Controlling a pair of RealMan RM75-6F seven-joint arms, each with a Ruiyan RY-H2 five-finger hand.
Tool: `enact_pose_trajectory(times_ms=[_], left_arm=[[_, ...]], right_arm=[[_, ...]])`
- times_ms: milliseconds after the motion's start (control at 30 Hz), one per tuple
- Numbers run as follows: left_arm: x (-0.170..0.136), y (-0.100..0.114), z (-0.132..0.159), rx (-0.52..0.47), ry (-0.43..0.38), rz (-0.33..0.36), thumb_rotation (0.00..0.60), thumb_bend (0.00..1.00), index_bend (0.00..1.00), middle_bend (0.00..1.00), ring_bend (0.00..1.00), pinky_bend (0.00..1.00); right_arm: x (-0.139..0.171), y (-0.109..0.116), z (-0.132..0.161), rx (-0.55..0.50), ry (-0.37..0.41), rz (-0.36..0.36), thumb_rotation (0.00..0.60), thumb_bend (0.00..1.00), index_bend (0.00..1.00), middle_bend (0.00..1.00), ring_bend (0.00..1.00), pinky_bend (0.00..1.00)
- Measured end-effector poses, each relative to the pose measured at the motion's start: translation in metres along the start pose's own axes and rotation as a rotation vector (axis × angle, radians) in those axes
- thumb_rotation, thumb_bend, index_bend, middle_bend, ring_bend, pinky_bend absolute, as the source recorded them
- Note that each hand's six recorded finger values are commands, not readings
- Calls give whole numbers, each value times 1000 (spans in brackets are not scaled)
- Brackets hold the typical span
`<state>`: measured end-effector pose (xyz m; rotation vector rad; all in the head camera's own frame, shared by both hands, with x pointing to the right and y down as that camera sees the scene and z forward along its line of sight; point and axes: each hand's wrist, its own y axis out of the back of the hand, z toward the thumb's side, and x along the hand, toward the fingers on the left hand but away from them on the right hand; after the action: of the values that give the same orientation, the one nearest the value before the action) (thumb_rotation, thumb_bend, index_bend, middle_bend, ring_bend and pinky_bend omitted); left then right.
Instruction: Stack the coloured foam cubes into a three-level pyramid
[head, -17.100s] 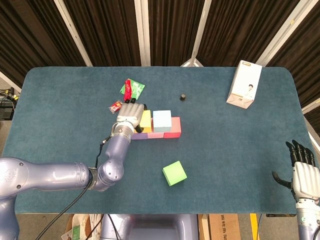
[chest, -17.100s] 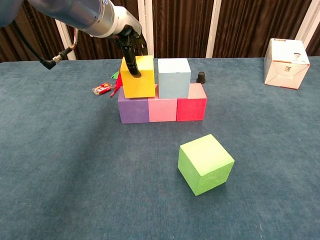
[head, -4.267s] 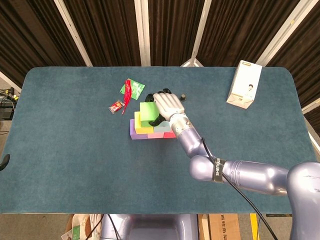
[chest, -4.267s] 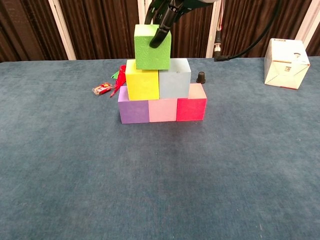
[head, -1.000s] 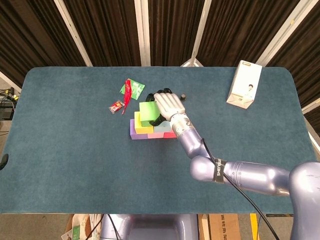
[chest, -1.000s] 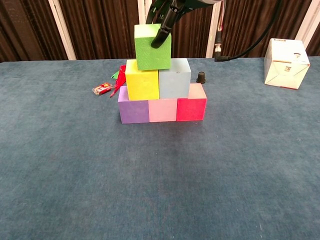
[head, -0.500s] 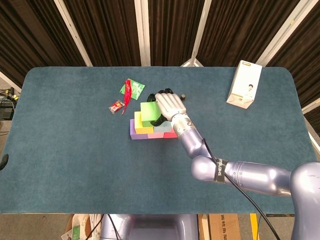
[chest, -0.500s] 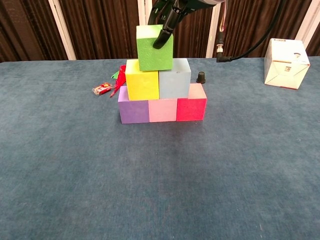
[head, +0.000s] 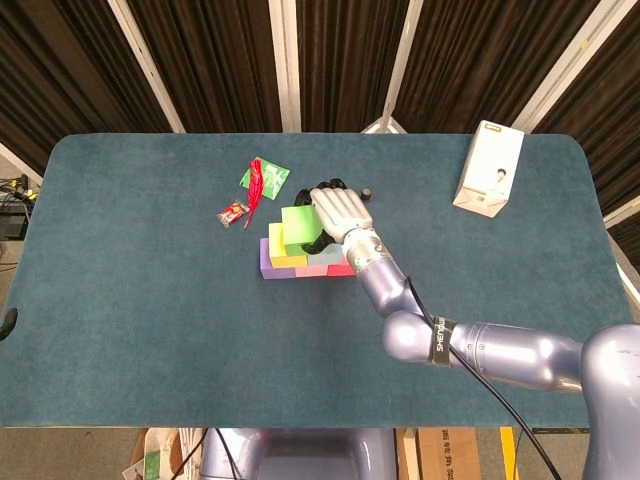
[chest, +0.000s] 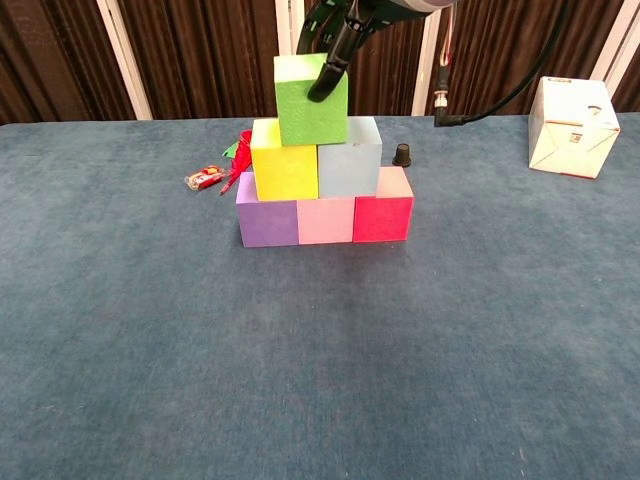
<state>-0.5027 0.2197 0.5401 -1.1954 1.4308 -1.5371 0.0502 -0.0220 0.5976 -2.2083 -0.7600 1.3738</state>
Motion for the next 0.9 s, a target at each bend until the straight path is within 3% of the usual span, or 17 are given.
enact_pose_trajectory(times_ms=[900], left_arm=[[0, 0, -1, 7, 9, 2, 600, 299, 2, 0, 0, 0]], right_arm=[[3, 0, -1, 30, 1, 30, 600, 247, 169, 134, 42, 0]])
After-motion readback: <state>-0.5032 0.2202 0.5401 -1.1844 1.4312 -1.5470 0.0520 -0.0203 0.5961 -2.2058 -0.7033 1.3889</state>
